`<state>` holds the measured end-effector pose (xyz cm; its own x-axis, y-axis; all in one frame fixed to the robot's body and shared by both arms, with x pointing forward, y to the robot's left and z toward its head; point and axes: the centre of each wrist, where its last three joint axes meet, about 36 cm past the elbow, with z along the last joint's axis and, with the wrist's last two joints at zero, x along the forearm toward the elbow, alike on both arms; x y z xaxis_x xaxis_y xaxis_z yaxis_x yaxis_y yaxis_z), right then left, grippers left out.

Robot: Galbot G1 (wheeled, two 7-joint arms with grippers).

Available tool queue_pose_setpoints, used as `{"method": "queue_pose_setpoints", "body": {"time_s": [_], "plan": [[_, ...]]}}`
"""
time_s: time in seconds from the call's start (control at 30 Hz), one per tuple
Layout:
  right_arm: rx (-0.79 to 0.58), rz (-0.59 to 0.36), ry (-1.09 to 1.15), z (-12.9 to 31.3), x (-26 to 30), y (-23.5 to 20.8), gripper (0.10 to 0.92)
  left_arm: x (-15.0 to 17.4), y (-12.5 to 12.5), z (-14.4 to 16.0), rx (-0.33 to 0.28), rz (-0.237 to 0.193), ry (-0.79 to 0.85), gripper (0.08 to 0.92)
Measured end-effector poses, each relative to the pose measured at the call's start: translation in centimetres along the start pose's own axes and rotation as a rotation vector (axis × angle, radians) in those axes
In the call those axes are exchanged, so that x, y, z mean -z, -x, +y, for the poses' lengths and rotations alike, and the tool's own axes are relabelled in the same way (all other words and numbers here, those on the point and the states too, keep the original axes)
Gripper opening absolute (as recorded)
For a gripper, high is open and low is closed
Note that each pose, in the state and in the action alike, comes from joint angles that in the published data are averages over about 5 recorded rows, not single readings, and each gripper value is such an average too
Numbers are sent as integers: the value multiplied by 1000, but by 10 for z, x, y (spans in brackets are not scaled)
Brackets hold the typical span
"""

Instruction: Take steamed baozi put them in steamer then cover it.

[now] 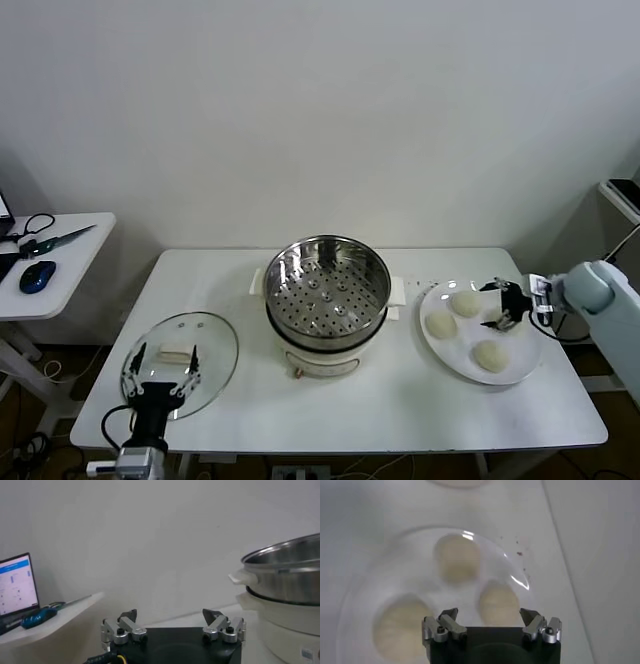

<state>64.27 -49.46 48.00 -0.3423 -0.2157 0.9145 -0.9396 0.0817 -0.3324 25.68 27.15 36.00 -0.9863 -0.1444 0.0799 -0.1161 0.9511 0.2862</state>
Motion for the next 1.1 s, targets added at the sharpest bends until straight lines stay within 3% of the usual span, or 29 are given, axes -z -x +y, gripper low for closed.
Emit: {"method": "queue_pose_setpoints", "body": {"time_s": [0.43, 1.1], "plan": [[115, 119, -69, -44, 32, 34, 823, -10, 3, 4, 7, 27, 12, 823], [189, 178, -107, -63, 66, 70, 810, -23, 7, 4, 6, 55, 19, 823]]}}
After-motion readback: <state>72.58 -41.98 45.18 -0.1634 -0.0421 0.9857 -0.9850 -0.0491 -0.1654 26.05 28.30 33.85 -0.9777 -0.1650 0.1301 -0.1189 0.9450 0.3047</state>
